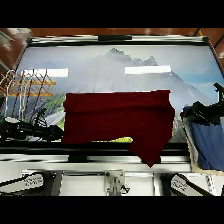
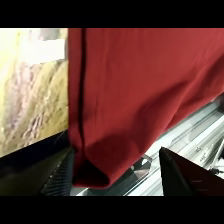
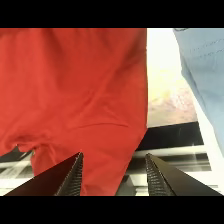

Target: Fold the shirts.

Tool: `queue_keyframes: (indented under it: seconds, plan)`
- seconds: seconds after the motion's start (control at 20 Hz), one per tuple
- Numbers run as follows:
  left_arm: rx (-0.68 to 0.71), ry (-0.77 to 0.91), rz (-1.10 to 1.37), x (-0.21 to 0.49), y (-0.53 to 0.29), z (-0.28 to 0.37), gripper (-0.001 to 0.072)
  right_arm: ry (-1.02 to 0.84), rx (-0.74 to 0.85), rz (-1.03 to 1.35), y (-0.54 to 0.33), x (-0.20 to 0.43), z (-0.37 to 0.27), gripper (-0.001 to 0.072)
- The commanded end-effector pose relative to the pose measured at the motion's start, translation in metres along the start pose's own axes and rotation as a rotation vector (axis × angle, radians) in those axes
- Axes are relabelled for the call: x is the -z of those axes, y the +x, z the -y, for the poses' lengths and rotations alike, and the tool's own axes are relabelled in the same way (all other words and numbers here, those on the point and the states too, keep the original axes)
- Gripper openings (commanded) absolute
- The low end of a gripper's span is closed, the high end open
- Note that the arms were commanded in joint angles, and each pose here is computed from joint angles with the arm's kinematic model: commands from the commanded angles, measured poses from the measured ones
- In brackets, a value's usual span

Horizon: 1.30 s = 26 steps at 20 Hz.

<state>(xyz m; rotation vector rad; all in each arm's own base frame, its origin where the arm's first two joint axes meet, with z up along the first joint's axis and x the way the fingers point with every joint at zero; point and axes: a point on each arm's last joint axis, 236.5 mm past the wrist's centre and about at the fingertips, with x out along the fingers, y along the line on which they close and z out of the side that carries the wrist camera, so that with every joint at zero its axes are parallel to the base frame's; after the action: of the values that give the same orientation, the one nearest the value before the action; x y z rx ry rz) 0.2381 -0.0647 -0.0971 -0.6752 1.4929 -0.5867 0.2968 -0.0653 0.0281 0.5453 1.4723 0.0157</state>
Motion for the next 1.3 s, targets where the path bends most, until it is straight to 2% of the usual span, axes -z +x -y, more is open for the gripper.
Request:
queue_keyframes:
  seconds: [0.0, 0.35, 0.8, 0.85, 0.9, 0.95, 1.0, 1.05, 1.1, 1.2, 1.25]
  plan:
    - [-0.056, 0.042, -0.118, 0.027, 0.001, -0.015, 0.0606, 0.005, -0.002, -0.007, 0.0, 0.002, 0.0, 0.0513]
    - [-0.082, 0.073, -0.087, 0.008, -0.013, -0.014, 0.0605, 0.009, -0.002, -0.01, 0.0, 0.003, -0.001, 0.0513]
    - [-0.047, 0.072, -0.185, 0.03, 0.013, -0.007, 0.0588, 0.015, 0.0, -0.01, 0.0, 0.003, 0.0, 0.0513]
    - [-0.046, 0.072, -0.184, 0.029, 0.015, -0.007, 0.0547, 0.015, 0.002, -0.01, 0.0, 0.003, 0.0, 0.0514]
    - [-0.042, 0.067, -0.178, 0.028, 0.015, -0.007, 0.0437, 0.016, 0.002, -0.01, 0.0, 0.003, 0.001, 0.0513]
    - [-0.045, 0.065, -0.175, 0.027, 0.015, -0.007, 0.0399, 0.016, 0.006, -0.011, 0.0, 0.003, 0.002, 0.0514]
    - [-0.044, 0.064, -0.177, 0.027, 0.015, -0.007, 0.0235, 0.02, 0.024, -0.016, 0.0, 0.004, 0.006, 0.0513]
    - [-0.044, 0.065, -0.177, 0.027, 0.015, -0.007, 0.0106, 0.034, 0.05, -0.029, 0.001, 0.007, 0.012, 0.0513]
    - [-0.041, 0.065, -0.179, 0.028, 0.015, -0.006, 0.004, 0.04, 0.065, -0.056, 0.006, 0.014, 0.018, 0.0514]
    - [-0.041, 0.065, -0.179, 0.028, 0.015, -0.006, 0.0039, 0.032, 0.055, -0.143, 0.027, 0.038, 0.023, 0.0518]
    - [-0.041, 0.065, -0.179, 0.028, 0.015, -0.006, 0.0039, 0.044, 0.043, -0.188, 0.041, 0.052, 0.026, 0.058]
